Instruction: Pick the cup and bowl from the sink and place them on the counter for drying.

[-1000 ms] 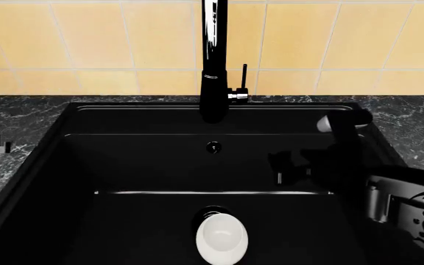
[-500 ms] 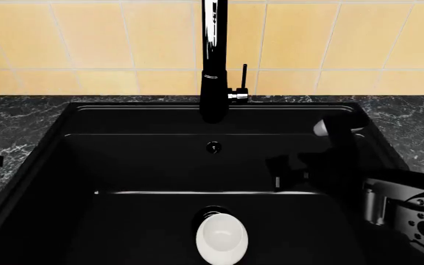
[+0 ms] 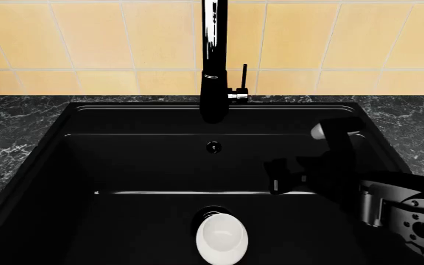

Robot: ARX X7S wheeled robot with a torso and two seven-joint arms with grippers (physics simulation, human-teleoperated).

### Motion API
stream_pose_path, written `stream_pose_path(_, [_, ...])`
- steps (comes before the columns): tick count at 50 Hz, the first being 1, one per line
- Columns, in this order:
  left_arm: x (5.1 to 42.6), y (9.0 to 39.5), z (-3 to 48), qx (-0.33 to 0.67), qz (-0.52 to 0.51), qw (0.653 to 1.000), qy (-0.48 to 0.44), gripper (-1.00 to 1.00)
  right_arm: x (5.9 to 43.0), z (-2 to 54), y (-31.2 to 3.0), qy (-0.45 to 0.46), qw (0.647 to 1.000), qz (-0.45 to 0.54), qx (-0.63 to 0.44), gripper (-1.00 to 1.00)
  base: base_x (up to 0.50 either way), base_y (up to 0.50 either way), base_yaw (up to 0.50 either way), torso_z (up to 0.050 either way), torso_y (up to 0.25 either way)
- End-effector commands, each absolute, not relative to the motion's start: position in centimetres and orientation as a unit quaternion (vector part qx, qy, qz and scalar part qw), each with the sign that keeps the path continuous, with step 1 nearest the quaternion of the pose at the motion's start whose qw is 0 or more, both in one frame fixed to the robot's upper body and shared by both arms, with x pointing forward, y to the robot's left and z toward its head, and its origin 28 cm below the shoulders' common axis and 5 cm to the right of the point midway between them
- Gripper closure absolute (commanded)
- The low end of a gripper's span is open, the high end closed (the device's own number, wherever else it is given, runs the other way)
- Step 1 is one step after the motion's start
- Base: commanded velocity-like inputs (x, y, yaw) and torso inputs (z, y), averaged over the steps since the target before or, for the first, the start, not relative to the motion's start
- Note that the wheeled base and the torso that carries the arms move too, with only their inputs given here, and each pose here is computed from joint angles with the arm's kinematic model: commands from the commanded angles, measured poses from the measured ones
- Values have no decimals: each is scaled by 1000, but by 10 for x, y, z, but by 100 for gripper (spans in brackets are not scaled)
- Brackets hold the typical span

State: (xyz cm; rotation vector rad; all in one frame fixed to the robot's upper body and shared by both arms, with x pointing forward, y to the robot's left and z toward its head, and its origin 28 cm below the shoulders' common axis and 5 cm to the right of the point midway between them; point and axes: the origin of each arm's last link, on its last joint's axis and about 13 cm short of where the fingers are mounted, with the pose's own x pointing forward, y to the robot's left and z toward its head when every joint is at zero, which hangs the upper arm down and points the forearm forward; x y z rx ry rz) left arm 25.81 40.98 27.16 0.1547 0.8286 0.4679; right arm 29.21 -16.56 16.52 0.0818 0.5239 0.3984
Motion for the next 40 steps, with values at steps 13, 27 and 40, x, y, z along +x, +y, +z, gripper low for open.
stream_pose_path(13, [258,394,300,84,203,905,364,-100,292,164,-165,257,945,201,42,-100,0,0,0,0,0])
stream_pose_path(27, [263,369,337,108,165,934,299,-100,291,166,-166,261,943,204,35,-100,0,0,0,0,0])
stream_pose_path(40, [277,332,359,95,81,961,246,-100,295,169,-166,282,940,188,34,-100,0,0,0,0,0])
